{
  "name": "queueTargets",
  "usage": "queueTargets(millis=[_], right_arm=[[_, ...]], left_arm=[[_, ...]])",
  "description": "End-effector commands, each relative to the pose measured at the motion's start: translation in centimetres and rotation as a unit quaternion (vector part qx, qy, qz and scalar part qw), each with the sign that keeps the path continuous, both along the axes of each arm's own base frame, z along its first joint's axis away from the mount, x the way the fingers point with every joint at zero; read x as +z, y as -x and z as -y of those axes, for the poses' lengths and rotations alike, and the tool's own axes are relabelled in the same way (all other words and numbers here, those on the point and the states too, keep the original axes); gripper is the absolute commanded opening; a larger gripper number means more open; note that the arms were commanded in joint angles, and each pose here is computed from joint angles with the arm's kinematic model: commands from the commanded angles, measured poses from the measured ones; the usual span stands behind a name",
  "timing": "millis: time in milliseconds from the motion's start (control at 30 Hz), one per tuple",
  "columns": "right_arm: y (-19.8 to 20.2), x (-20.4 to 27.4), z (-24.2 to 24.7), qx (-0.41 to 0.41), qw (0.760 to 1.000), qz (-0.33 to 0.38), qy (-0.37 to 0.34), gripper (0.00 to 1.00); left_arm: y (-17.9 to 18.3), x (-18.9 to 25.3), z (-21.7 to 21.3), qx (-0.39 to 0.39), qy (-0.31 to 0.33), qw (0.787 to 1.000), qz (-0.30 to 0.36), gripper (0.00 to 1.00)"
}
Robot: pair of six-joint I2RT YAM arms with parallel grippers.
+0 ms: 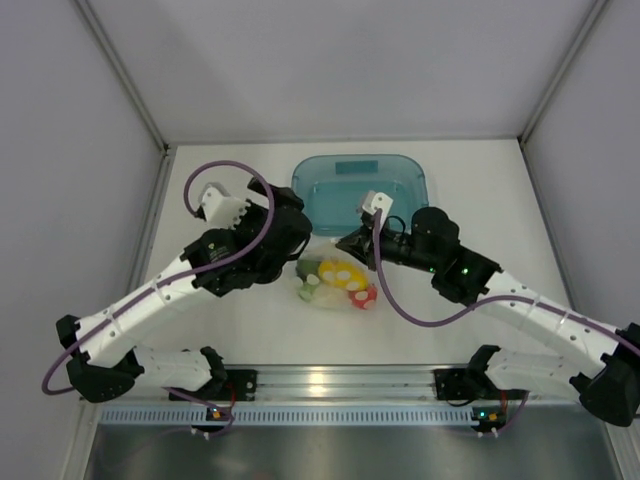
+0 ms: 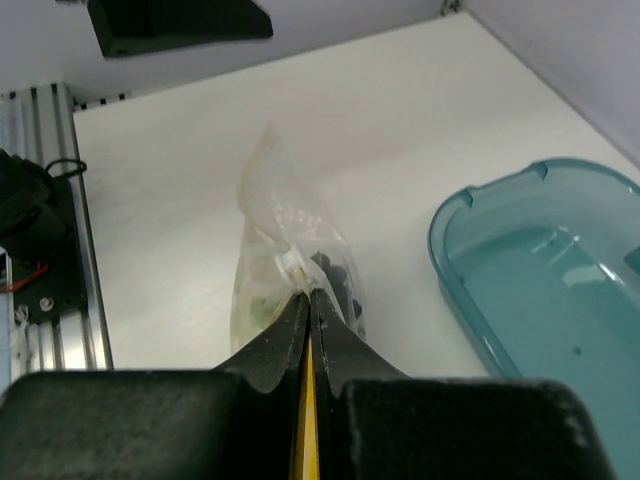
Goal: Open the zip-top bag and remove the fake food
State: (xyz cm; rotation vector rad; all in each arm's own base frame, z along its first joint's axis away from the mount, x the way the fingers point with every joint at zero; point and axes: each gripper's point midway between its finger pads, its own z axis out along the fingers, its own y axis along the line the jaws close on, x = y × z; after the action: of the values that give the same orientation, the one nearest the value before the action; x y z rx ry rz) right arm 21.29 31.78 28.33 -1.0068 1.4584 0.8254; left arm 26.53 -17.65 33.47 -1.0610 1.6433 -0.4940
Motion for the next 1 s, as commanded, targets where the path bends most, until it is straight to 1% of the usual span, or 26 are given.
queueTargets(millis=[0,33,67,100,133,167,200,267,300,333,367,400,433,467,500,533,567,600,633,700,733,833,867,900,933,967], right_arm=[[0.0,-0.1,1.4,-0.021,0.998,-0.025,0.045,0.00],[0.2,-0.1,1.8,-0.022,0.998,-0.028,0.049,0.00],[0.4,0.1,2.0,-0.022,0.998,-0.028,0.048,0.00],[0.4,0.2,2.2,-0.026,0.998,-0.026,0.047,0.00],[0.5,0.6,2.6,-0.027,0.998,-0.024,0.043,0.00],[0.5,0.8,2.8,-0.027,0.998,-0.025,0.042,0.00],[0.6,1.0,3.1,-0.025,0.999,-0.024,0.039,0.00],[0.7,1.1,3.5,-0.023,0.999,-0.029,0.040,0.00],[0.6,1.2,3.7,-0.020,0.999,-0.031,0.039,0.00],[0.6,1.3,3.9,-0.020,0.999,-0.032,0.039,0.00],[0.6,1.2,4.1,-0.022,0.998,-0.034,0.040,0.00],[0.5,1.1,4.4,-0.025,0.998,-0.038,0.044,0.00],[0.5,1.0,4.6,-0.026,0.998,-0.041,0.045,0.00],[0.5,1.1,4.6,-0.026,0.998,-0.042,0.045,0.00],[0.7,0.9,4.7,-0.022,0.998,-0.048,0.047,0.00],[0.8,1.0,4.8,-0.021,0.998,-0.050,0.045,0.00],[0.8,1.0,4.9,-0.022,0.997,-0.051,0.045,0.00],[0.9,1.1,5.0,-0.023,0.997,-0.052,0.044,0.00],[1.1,1.3,5.1,-0.023,0.998,-0.050,0.042,0.00],[1.2,1.3,5.2,-0.023,0.998,-0.053,0.040,0.00],[1.4,1.6,5.3,-0.020,0.998,-0.050,0.036,0.00],[1.9,2.0,5.6,-0.019,0.998,-0.049,0.028,0.00],[1.9,2.0,5.7,-0.021,0.998,-0.049,0.028,0.00],[2.2,2.1,5.8,-0.020,0.998,-0.047,0.025,0.00],[2.2,2.1,5.9,-0.020,0.998,-0.046,0.024,0.00],[2.2,1.9,6.0,-0.023,0.998,-0.047,0.025,0.00]], left_arm=[[-0.8,2.8,0.7,-0.050,-0.088,0.994,0.036,0.98],[-1.5,4.5,1.9,-0.083,-0.115,0.988,0.067,0.98],[-1.1,3.4,3.4,-0.141,-0.131,0.979,0.072,0.98],[-1.0,3.5,4.4,-0.180,-0.141,0.969,0.089,0.98],[-1.2,3.8,5.1,-0.224,-0.173,0.952,0.116,0.98],[-0.3,4.6,7.4,-0.295,-0.141,0.928,0.177,0.98],[-0.3,3.8,7.1,-0.320,-0.167,0.911,0.199,0.98],[0.0,5.8,7.5,-0.343,-0.169,0.888,0.255,0.98],[0.7,5.9,8.5,-0.385,-0.203,0.857,0.276,0.98],[0.7,5.8,8.8,-0.402,-0.221,0.841,0.287,0.98],[1.3,5.8,9.7,-0.433,-0.236,0.816,0.301,0.98],[2.6,5.7,11.1,-0.481,-0.242,0.778,0.324,0.98],[3.2,5.7,11.6,-0.504,-0.261,0.748,0.344,0.98],[3.8,4.9,12.2,-0.525,-0.268,0.727,0.352,0.98],[4.0,5.5,12.5,-0.527,-0.276,0.708,0.381,0.98],[5.3,5.2,13.3,-0.557,-0.272,0.675,0.400,0.98],[5.6,4.3,13.8,-0.573,-0.275,0.659,0.403,0.98],[5.9,4.5,14.0,-0.579,-0.280,0.639,0.421,0.98],[6.6,4.1,14.5,-0.598,-0.276,0.617,0.430,0.98],[7.1,4.0,14.7,-0.610,-0.280,0.592,0.446,0.98],[7.9,3.7,15.1,-0.629,-0.278,0.566,0.455,0.98],[8.3,3.0,15.4,-0.644,-0.285,0.538,0.463,0.93],[8.9,2.6,15.6,-0.657,-0.285,0.514,0.472,0.92],[8.8,2.5,15.3,-0.665,-0.284,0.502,0.475,0.88],[8.7,2.0,15.3,-0.674,-0.280,0.495,0.472,0.87],[9.1,1.8,15.2,-0.687,-0.272,0.479,0.474,0.85]])
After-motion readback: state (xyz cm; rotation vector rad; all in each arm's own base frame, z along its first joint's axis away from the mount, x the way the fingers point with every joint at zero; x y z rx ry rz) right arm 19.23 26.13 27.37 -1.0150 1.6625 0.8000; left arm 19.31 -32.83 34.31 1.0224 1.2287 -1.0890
